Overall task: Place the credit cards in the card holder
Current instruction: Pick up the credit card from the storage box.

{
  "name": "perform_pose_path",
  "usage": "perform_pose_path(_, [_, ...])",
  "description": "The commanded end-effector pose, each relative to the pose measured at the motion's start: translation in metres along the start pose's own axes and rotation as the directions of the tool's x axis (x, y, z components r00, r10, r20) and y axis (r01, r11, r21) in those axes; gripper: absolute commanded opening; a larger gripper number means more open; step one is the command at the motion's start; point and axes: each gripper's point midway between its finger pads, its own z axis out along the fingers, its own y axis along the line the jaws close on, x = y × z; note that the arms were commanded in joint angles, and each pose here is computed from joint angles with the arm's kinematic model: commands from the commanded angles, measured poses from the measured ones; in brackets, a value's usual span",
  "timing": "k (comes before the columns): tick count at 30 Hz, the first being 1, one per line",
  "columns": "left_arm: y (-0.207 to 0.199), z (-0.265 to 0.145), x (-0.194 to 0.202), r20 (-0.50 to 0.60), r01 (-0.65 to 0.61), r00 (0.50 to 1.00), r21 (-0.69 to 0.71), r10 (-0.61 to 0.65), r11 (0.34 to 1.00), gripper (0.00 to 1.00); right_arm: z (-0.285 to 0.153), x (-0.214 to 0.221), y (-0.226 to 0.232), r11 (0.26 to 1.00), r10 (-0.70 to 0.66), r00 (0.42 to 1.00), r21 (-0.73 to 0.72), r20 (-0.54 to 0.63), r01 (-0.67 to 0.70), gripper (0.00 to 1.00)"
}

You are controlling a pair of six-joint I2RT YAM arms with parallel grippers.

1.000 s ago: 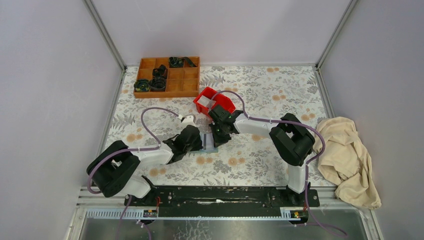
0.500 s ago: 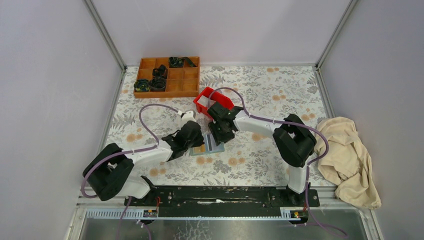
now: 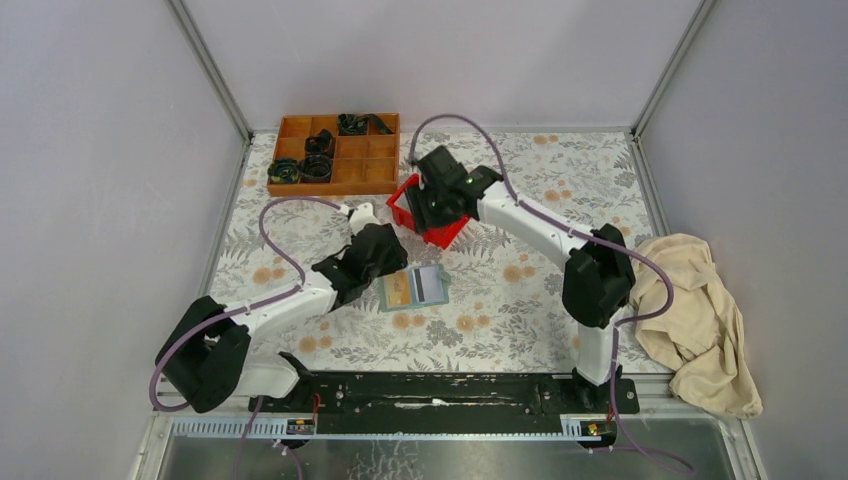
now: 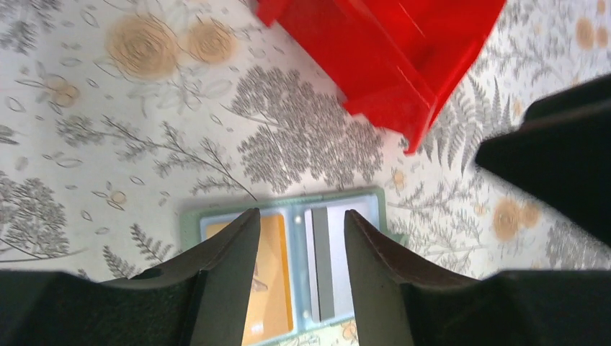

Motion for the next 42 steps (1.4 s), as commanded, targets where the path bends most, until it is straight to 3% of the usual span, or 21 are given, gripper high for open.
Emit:
perform_pose_path(1, [0.004,0.005,-0.033,0.064,0.077,0.995,-0.014,-0.076,0.997,0.55,0.002,-0.060,-0.022,0.999,0.012,0.994,-0.037,0.106,-0.008,0.58])
perform_pose_path(6, [0.008,0.024,-0.045,0.075,0.129,0.989,-0.004,-0.129,0.992,0.56,0.020,-0.102,-0.031,0.997,0.003,0.989,-0.076,0.145,0.008,0.57])
perform_pose_path(16, [0.006,0.065,-0.059,0.066,0.229,0.971,0.008,-0.229,0.974,0.58,0.065,-0.130,-0.036,0.985,-0.009,0.982,-0.169,0.189,0.042,0.57])
perform_pose_path(36, [0.015,0.118,-0.056,0.008,0.298,0.954,-0.076,-0.298,0.951,0.59,0.126,-0.115,-0.053,0.976,0.015,0.993,-0.219,0.120,0.012,0.58])
perform_pose_path(42, [0.016,0.131,-0.060,-0.007,0.313,0.949,-0.084,-0.315,0.946,0.59,0.132,-0.104,-0.050,0.969,0.022,0.996,-0.246,0.082,-0.002,0.51])
